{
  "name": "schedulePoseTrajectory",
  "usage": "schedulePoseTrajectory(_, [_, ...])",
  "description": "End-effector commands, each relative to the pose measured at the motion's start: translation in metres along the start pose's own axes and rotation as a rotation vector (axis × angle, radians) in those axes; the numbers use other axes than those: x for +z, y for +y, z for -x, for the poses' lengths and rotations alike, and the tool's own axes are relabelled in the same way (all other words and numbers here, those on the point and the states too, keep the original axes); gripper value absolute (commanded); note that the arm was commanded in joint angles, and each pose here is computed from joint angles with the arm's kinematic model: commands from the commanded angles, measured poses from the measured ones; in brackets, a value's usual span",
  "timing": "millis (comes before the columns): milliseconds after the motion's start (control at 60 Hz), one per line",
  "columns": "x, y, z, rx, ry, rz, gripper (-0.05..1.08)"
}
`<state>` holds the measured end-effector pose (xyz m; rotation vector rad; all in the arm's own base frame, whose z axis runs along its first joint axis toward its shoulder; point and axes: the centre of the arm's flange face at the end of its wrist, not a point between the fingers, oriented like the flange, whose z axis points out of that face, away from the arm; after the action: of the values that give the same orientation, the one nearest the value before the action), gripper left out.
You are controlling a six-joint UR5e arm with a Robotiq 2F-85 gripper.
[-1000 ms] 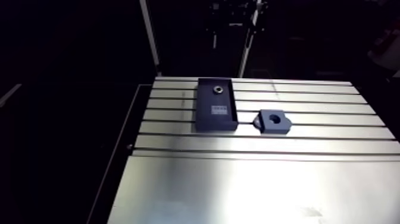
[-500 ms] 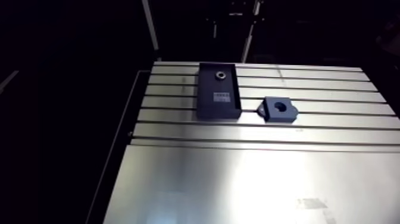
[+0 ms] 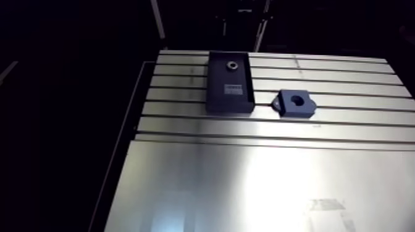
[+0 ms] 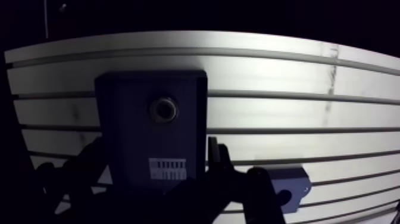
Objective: Pick up the bearing and press it into the housing until flush.
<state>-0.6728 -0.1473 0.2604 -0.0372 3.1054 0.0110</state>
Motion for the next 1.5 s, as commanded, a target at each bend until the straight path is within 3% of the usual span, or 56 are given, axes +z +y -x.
schedulePoseTrajectory(17, [0.006, -0.007, 0.0, 0.017, -0.007, 0.002, 0.11])
schedulePoseTrajectory(600, [0.033, -0.013, -0.002, 0.018, -0.032, 0.003, 0.24])
schedulePoseTrajectory(1117, [0.05, -0.013, -0.005, 0.017, -0.038, 0.003, 0.42])
schedulePoseTrajectory(1500, [0.067, -0.01, -0.005, 0.004, -0.058, 0.005, 0.42])
